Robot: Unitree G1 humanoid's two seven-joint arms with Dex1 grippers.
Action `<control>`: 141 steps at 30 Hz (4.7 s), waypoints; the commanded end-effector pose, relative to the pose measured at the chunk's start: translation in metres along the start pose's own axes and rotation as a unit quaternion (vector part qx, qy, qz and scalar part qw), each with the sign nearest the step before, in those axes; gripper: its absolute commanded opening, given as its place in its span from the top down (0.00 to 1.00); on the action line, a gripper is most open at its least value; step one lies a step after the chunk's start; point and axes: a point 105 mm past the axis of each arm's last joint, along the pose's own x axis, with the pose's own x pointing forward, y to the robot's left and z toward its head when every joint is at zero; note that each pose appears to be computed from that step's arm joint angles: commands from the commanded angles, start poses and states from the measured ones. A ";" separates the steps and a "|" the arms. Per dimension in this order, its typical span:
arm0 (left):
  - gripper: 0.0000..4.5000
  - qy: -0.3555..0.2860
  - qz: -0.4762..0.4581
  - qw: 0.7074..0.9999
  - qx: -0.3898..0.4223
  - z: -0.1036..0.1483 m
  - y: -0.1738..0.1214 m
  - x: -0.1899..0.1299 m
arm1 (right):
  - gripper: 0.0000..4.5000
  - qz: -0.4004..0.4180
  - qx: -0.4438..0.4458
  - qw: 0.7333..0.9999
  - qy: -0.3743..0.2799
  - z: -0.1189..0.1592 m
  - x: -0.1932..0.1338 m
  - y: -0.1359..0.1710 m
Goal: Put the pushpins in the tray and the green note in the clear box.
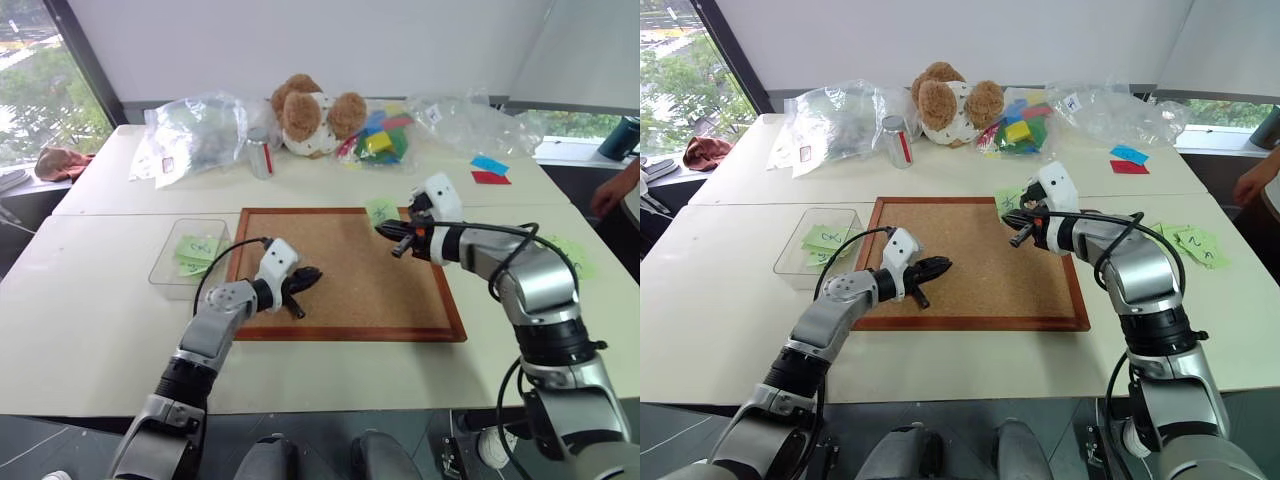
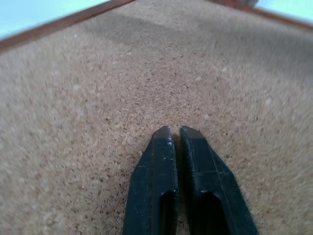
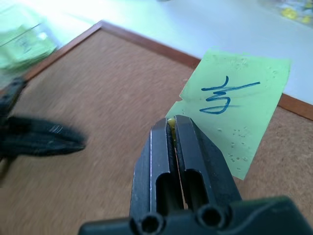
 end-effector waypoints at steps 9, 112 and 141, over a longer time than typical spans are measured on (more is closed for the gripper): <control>0.00 -0.130 -0.073 0.965 -0.216 0.094 0.004 -0.016 | 1.00 0.059 -0.072 0.995 -0.024 0.034 -0.031 0.027; 1.00 -0.161 -0.099 0.855 -0.483 0.099 -0.019 -0.002 | 0.01 -0.221 0.169 0.958 0.067 -0.072 -0.033 -0.141; 1.00 -0.262 0.003 0.856 -0.445 0.146 0.010 -0.049 | 0.01 0.148 -0.047 0.985 -0.075 0.057 -0.070 0.016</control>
